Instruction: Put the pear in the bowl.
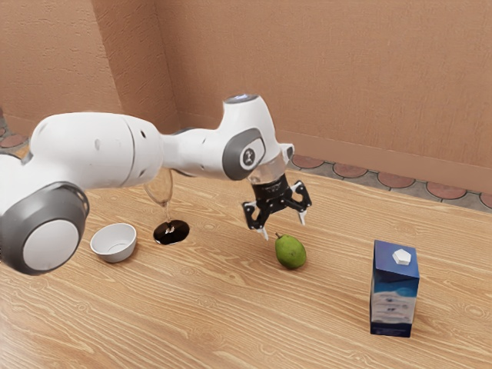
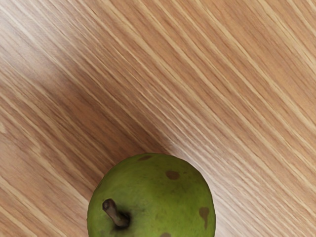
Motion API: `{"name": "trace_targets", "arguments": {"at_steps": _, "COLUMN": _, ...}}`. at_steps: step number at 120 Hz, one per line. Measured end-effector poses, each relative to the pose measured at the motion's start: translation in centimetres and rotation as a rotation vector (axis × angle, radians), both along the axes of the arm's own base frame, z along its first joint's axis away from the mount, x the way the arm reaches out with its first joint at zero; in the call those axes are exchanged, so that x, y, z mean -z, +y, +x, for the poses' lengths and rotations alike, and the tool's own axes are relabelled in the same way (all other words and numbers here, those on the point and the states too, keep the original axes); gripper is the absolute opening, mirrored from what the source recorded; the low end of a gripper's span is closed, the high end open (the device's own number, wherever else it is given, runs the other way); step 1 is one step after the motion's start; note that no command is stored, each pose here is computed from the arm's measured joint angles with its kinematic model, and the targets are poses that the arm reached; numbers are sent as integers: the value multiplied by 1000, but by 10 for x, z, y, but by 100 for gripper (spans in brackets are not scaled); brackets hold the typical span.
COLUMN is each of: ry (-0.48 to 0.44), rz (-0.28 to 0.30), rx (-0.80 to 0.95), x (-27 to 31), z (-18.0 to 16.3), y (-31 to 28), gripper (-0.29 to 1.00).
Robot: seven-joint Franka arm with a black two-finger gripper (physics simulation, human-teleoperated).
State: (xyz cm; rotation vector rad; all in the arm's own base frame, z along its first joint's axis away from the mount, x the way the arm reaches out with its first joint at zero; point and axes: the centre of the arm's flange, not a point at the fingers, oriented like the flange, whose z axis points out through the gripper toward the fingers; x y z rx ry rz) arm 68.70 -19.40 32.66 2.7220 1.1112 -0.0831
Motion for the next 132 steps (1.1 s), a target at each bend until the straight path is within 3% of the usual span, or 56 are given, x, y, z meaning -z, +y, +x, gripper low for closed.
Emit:
{"name": "trace_targets", "arguments": {"at_steps": 34, "ry": 37, "rz": 9, "rx": -128, "x": 54, "z": 6, "y": -5, "gripper": 68}}
{"name": "trace_targets", "arguments": {"at_steps": 76, "ry": 38, "rz": 13, "rx": -206, "x": 77, "z": 15, "y": -16, "gripper": 67}}
{"name": "trace_targets", "arguments": {"at_steps": 94, "ry": 42, "rz": 15, "rx": -229, "x": 81, "z": 16, "y": -17, "gripper": 62}}
{"name": "trace_targets", "arguments": {"at_steps": 121, "ry": 47, "rz": 12, "rx": -249, "x": 79, "z": 14, "y": -22, "gripper": 66}}
{"name": "trace_targets", "arguments": {"at_steps": 132, "ry": 46, "rz": 9, "rx": -257, "x": 74, "z": 14, "y": -22, "gripper": 51}}
